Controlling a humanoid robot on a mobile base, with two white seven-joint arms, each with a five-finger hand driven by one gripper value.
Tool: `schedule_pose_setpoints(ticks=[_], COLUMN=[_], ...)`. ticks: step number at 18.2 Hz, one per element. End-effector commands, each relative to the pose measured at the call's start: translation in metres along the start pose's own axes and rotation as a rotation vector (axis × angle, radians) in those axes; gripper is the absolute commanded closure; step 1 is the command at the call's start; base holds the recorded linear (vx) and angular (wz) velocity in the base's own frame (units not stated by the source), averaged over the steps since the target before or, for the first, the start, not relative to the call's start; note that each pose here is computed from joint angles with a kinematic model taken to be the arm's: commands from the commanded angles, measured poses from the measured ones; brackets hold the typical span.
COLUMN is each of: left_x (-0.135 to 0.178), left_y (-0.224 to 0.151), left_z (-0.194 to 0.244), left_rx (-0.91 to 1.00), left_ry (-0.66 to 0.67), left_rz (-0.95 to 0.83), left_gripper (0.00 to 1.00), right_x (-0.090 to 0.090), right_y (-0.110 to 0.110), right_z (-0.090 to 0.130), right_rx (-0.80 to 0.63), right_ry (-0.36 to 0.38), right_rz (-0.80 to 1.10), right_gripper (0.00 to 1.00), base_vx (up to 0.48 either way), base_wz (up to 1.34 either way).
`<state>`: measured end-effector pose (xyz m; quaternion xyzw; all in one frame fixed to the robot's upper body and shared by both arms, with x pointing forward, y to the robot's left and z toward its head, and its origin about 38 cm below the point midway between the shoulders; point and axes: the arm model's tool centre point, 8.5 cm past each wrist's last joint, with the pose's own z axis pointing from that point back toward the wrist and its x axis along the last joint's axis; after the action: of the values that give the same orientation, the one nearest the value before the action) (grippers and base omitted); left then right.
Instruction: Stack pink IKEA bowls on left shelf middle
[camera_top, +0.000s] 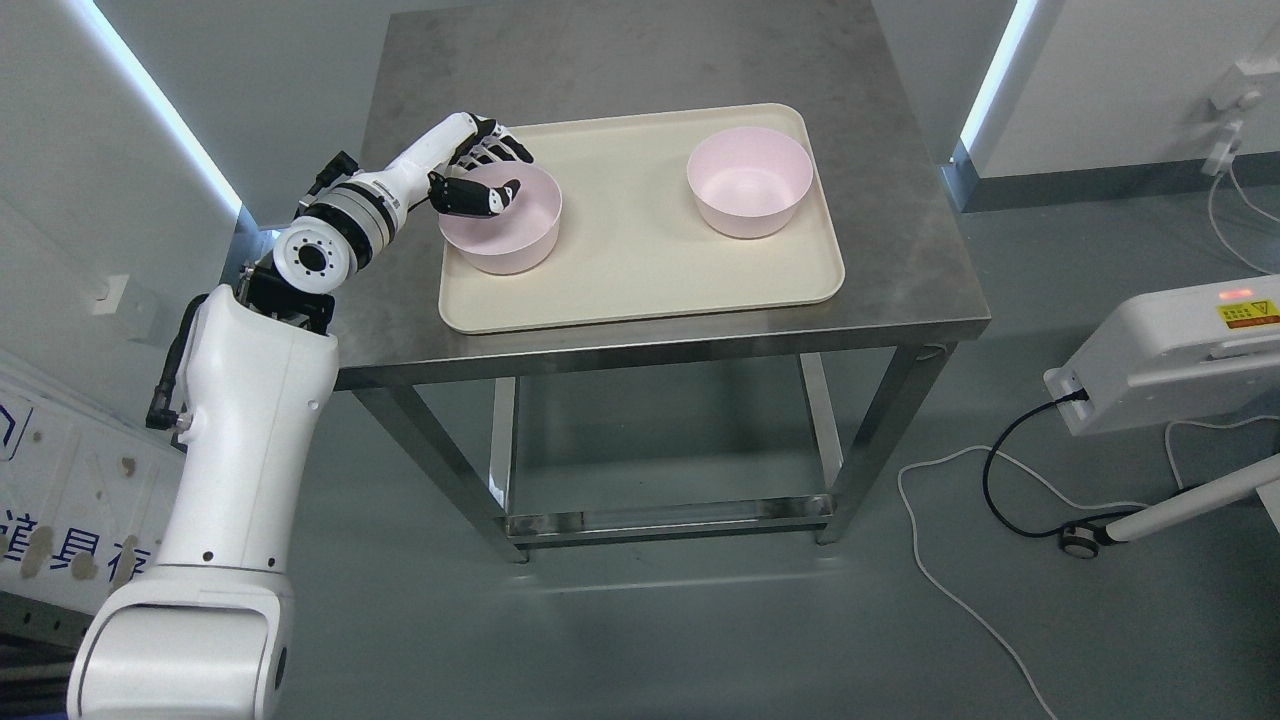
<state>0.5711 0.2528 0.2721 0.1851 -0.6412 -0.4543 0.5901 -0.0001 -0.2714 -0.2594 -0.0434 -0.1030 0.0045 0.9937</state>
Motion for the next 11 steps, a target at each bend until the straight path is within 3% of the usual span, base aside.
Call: schedule_pose_setpoints(ticks=[1, 4, 11], left_x=[-0.007, 0.0, 0.025], left_y=[-0.013, -0.022, -0.03], left_z=[-0.006, -0.01, -0.017], left_rx=[-0.042, -0.07, -0.052], left_ry=[0.037, 0.01, -0.084], left_rz=[-0.112, -0.196, -0.189], left_gripper=[0.78, 0.8, 1.0], right_x=[0.006, 0.006, 0.006], right_y=[-0.011, -0.011, -0.011], right_z=[-0.001, -0.001, -0.001], right_rx=[-0.018, -0.018, -0.018], right_ry=[-0.018, -0.018, -0.018], right_rz=[-0.002, -0.002, -0.002], right_gripper=[0.0, 0.0, 0.0], base_vx=[0.0, 0.0, 0.0], base_wz=[0.0, 0.0, 0.0])
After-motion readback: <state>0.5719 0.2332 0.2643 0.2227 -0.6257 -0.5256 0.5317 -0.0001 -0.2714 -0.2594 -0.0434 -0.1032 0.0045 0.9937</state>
